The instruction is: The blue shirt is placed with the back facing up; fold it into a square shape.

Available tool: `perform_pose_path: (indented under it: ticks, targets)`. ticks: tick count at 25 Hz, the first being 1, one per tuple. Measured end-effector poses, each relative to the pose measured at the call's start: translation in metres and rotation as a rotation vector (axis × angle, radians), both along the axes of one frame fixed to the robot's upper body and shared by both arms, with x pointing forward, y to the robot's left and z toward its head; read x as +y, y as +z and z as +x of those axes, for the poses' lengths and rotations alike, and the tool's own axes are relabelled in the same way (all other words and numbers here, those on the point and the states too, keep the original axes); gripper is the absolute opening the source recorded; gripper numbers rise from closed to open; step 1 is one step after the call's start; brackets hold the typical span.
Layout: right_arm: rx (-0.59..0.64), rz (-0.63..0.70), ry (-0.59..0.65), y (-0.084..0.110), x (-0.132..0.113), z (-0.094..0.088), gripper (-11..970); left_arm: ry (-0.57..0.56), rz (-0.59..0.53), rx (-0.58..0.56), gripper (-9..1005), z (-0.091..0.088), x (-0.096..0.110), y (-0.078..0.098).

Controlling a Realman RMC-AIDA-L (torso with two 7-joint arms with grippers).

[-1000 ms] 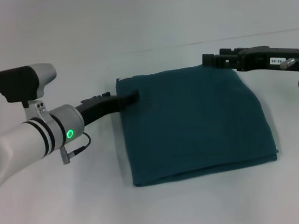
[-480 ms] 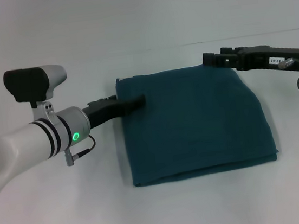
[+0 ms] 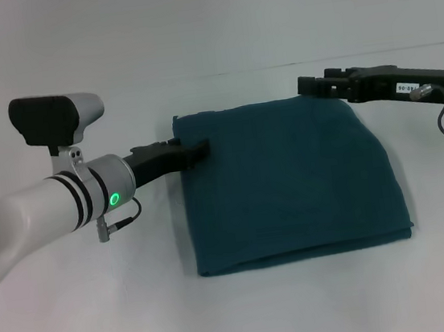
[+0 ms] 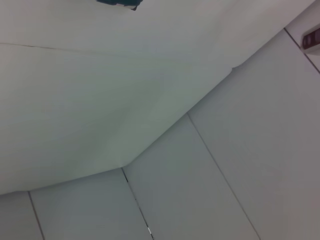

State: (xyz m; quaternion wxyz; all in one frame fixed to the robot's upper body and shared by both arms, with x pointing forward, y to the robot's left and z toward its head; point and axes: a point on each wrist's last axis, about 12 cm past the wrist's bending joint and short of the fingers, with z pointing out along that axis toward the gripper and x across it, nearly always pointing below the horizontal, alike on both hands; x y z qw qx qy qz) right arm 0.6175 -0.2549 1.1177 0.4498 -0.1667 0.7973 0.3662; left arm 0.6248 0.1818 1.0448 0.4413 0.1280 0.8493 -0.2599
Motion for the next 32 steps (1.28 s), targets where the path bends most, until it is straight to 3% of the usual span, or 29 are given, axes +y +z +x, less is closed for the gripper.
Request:
perform_pose_path:
  ticks: [9, 20, 22, 32]
  targets:
    - [-0.003, -0.008, 0.003, 0.001, 0.003, 0.002, 778, 0.013, 0.022, 0.001, 353, 0.003, -0.001, 0.0]
    - [-0.006, -0.015, -0.004, 0.0, 0.006, 0.004, 777, 0.011, 0.025, -0.005, 117, 0.005, -0.002, 0.002]
    - [-0.007, -0.017, -0.006, 0.0, 0.006, 0.004, 776, 0.011, 0.027, -0.008, 20, 0.006, -0.002, 0.003]
    - [-0.006, -0.016, -0.006, -0.001, 0.007, 0.004, 777, 0.033, 0.049, -0.026, 60, 0.013, 0.003, 0.008]
